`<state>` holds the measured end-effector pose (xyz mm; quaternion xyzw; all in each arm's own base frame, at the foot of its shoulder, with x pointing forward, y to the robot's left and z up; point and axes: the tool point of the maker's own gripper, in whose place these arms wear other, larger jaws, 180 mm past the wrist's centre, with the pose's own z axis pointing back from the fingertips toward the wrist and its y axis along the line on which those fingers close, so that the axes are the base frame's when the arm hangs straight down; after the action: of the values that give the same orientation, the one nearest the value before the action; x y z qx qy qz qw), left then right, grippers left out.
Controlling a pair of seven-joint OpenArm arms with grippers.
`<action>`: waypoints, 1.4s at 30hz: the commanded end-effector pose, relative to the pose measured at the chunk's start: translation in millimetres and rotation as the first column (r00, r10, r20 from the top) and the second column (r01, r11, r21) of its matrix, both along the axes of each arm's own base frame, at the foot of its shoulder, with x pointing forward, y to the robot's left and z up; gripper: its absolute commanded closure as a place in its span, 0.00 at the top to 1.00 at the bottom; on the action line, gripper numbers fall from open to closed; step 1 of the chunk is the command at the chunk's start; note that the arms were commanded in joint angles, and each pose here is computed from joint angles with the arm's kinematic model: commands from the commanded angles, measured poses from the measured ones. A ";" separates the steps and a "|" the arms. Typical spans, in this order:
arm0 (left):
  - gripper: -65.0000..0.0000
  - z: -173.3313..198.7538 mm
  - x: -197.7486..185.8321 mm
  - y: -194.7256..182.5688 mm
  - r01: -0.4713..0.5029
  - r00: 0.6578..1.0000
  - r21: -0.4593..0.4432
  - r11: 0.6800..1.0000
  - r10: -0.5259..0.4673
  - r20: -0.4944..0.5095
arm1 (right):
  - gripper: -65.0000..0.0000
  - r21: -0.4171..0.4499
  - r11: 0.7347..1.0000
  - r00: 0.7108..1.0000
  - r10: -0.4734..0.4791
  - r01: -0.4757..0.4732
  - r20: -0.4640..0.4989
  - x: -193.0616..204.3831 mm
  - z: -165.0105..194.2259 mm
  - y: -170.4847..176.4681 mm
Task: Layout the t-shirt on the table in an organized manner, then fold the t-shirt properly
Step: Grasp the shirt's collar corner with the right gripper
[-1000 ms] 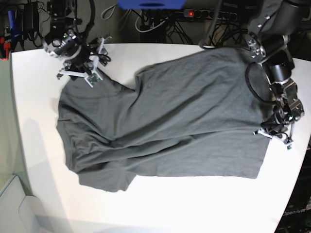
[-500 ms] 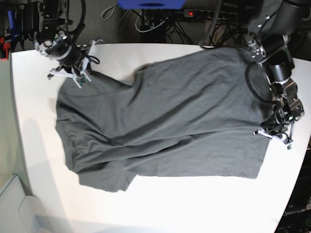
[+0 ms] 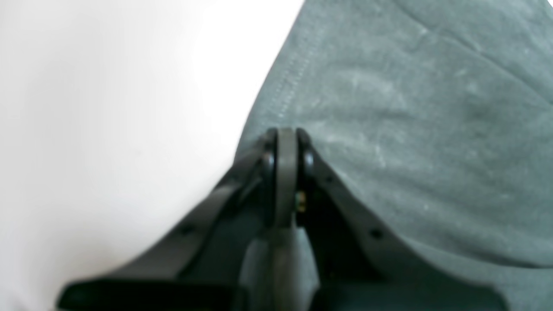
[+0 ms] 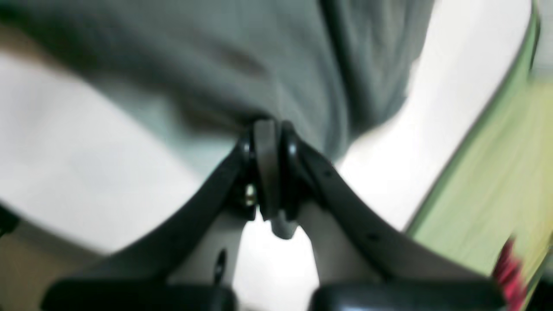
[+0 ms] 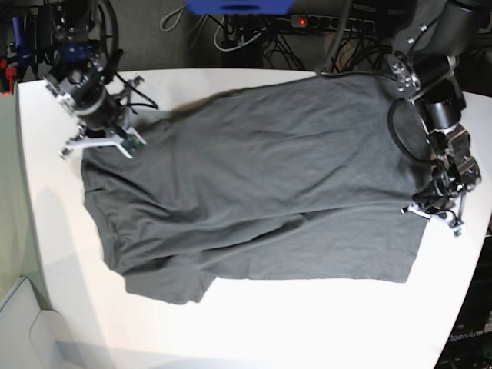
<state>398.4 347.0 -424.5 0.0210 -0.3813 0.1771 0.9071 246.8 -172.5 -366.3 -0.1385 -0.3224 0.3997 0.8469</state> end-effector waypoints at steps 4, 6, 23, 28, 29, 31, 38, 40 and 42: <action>0.00 5.9 0.8 8.1 -0.005 1.000 0.019 1.000 0.005 -0.013 | 0.01 -0.050 0.992 0.989 0.122 -0.118 0.078 27.1 19.1 33.7; 0.00 5.7 0.6 8.0 -0.005 1.000 0.018 1.000 0.005 -0.015 | 0.01 -0.082 0.985 0.982 0.159 -0.151 0.099 41.8 23.4 42.9; 0.00 5.1 0.1 7.8 -0.003 1.000 0.018 1.000 0.004 -0.016 | 0.57 -0.258 0.951 0.976 0.197 -0.168 0.089 89.6 18.5 41.0; 0.00 5.7 0.7 7.8 -0.003 1.000 0.018 1.000 0.004 -0.014 | 0.61 -0.285 0.944 0.960 0.220 -0.165 0.172 87.0 50.4 38.8; 0.00 6.0 0.6 8.6 -0.004 1.000 0.019 1.000 0.004 -0.014 | 0.61 -0.293 0.943 0.961 0.218 -0.161 0.171 86.8 50.9 35.0; 0.00 6.5 1.0 8.5 -0.004 1.000 0.019 1.000 0.004 -0.014 | 0.61 -0.291 0.949 0.970 0.178 -0.124 0.168 87.3 49.5 21.8; 0.00 10.3 -0.3 17.0 -0.010 1.000 0.034 0.999 0.011 -0.013 | 0.61 -0.267 0.962 0.992 0.087 -0.060 0.090 63.1 21.2 -3.7; 0.00 10.3 -0.3 17.0 -0.010 1.000 0.034 0.999 0.011 -0.013 | 0.61 -0.255 0.965 0.994 0.090 -0.070 0.066 53.2 13.4 -0.8; 0.00 10.3 -0.3 17.0 -0.010 1.000 0.034 0.999 0.011 -0.013 | 0.61 -0.216 0.973 0.995 0.090 -0.077 0.052 46.6 7.5 8.1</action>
<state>395.0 353.2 -423.8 0.0256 -0.3756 0.1738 0.9100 284.8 -165.0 -371.4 -0.2181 -0.2887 0.4691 0.8056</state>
